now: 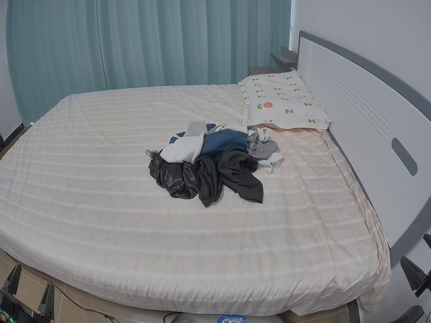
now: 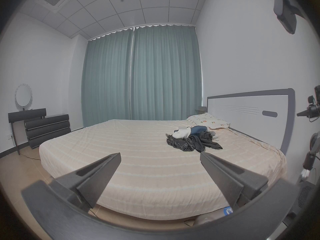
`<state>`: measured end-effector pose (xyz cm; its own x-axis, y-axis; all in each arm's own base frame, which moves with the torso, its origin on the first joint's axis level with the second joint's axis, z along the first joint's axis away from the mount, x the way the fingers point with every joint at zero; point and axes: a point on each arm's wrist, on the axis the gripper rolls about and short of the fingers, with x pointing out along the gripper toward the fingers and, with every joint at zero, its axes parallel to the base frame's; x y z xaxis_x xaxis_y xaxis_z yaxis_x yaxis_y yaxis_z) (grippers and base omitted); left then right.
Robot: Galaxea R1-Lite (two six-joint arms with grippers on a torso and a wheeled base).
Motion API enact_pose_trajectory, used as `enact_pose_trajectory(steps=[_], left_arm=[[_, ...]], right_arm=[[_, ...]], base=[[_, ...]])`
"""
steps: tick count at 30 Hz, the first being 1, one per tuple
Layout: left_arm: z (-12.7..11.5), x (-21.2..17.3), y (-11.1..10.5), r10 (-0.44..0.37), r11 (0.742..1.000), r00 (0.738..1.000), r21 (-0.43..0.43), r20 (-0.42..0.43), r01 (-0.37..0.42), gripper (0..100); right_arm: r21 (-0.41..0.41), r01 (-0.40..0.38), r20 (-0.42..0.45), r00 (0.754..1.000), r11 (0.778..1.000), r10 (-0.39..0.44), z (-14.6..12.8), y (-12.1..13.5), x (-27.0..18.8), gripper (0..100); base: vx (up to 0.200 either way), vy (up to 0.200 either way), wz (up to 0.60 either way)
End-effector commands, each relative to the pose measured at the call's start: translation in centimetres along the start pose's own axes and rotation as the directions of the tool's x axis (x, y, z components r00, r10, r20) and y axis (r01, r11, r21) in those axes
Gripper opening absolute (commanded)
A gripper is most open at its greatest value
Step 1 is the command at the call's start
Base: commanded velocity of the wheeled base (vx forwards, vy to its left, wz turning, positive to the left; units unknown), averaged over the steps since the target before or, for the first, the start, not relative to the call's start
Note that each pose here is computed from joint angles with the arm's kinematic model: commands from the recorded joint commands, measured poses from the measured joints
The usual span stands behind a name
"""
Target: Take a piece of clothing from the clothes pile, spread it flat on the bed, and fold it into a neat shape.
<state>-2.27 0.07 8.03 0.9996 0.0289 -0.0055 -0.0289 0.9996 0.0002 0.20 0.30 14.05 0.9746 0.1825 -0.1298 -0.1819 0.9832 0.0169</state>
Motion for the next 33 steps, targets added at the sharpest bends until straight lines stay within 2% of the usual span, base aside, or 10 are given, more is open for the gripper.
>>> enact_pose_trajectory(steps=[1, 6, 8, 9, 10, 16, 25, 33], left_arm=[[-0.5, 0.0, 0.0, 0.0, 1.0, 1.0, -0.002, -0.001, 0.0, 100], [-0.5, 0.0, 0.0, 0.0, 1.0, 1.0, 0.0, 0.001, 0.0, 100], [-0.5, 0.0, 0.0, 0.0, 1.0, 1.0, 0.0, 0.001, 0.0, 100], [-0.5, 0.0, 0.0, 0.0, 1.0, 1.0, 0.0, 0.001, 0.0, 100], [-0.5, 0.0, 0.0, -0.001, 1.0, 1.0, 0.0, 0.001, 0.001, 100], [-0.5, 0.0, 0.0, 0.0, 1.0, 1.0, 0.0, 0.001, 0.0, 100], [-0.5, 0.0, 0.0, 0.0, 1.0, 1.0, 0.0, 0.001, 0.0, 100], [-0.5, 0.0, 0.0, 0.0, 1.0, 1.0, -0.002, -0.001, 0.0, 100]], right_arm=[[0.072, -0.171, -0.316, 0.93, 0.983, 0.185, 2.2, -0.1, 10.0, 100], [0.117, -0.211, -0.387, 0.89, 0.97, 0.24, 1.7, 0.8, 17.2, 100], [0.153, -0.197, -0.41, 0.879, 0.968, 0.244, 1.4, 1.3, 20.3, 100], [0.153, -0.197, -0.41, 0.879, 0.968, 0.244, 1.4, 1.3, 20.3, 100], [0.181, -0.178, -0.432, 0.869, 0.967, 0.24, 0.8, 1.9, 23.0, 100], [0.247, -0.105, -0.416, 0.886, 0.963, 0.204, -0.7, 3.8, 29.8, 100], [0.291, -0.054, -0.432, 0.883, 0.955, 0.181, -3.7, 7.5, 37.7, 100], [0.266, -0.016, -0.432, 0.892, 0.964, 0.134, -7.0, 9.1, 43.2, 100]], base=[[0.0, 0.0, 0.0], [0.0, 0.0, 0.0], [0.0, 0.0, 0.0], [0.0, 0.0, 0.0], [0.0, 0.0, 0.0], [0.0, 0.0, 0.0], [0.0, 0.0, 0.0], [0.0, 0.0, 0.0]])
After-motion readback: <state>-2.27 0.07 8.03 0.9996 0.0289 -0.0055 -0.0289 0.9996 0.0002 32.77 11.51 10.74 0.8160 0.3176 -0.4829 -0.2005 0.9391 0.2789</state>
